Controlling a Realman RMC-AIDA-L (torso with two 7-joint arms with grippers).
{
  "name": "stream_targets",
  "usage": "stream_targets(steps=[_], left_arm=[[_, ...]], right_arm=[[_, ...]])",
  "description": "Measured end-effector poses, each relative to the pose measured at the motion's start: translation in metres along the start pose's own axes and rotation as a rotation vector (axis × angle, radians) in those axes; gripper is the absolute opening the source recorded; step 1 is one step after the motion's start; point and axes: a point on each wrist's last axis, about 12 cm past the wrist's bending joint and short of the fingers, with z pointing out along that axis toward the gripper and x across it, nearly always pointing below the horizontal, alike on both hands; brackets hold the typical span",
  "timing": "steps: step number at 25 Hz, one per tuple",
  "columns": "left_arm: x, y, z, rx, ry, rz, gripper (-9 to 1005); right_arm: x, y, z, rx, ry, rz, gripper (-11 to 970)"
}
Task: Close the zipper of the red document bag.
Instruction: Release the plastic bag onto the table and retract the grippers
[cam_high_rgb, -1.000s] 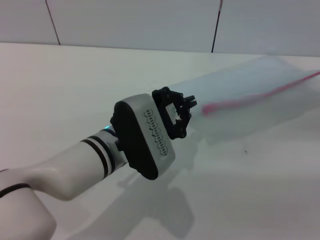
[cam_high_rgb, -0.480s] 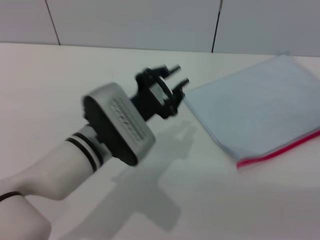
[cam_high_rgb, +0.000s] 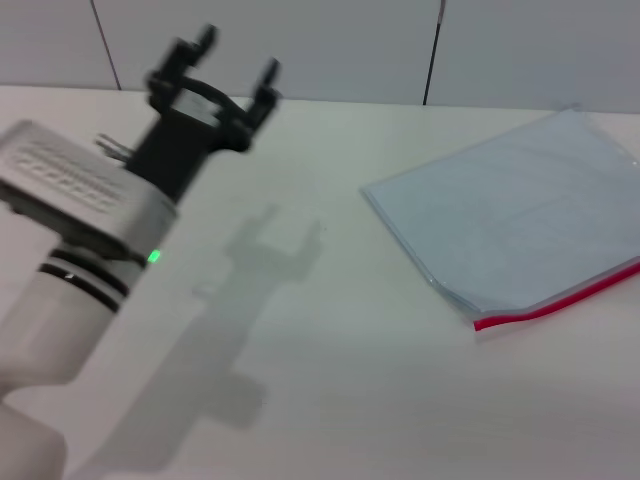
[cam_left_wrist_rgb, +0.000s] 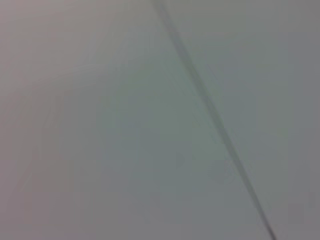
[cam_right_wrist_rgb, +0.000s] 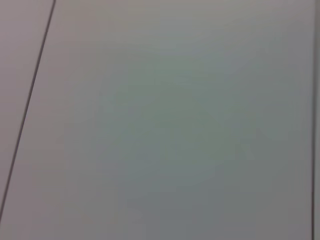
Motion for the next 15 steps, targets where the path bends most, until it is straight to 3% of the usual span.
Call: stream_targets(steps=[4, 6, 15], left_arm=[[0.005, 0.024, -0.007, -0.082, -0.072, -0.132, 648], [0.007, 0.031, -0.012, -0.127, -0.103, -0.145, 691], [0.008, 0.038, -0.02, -0.192, -0.143, -0.141, 725]], right_arm=[[-0.003, 0.002, -0.005, 0.038, -0.046, 0.11, 823], [-0.004, 0.002, -0.007, 0.049, -0.055, 0.136, 883], [-0.009, 0.011, -0.016, 0.042, -0.12, 0.212, 882]])
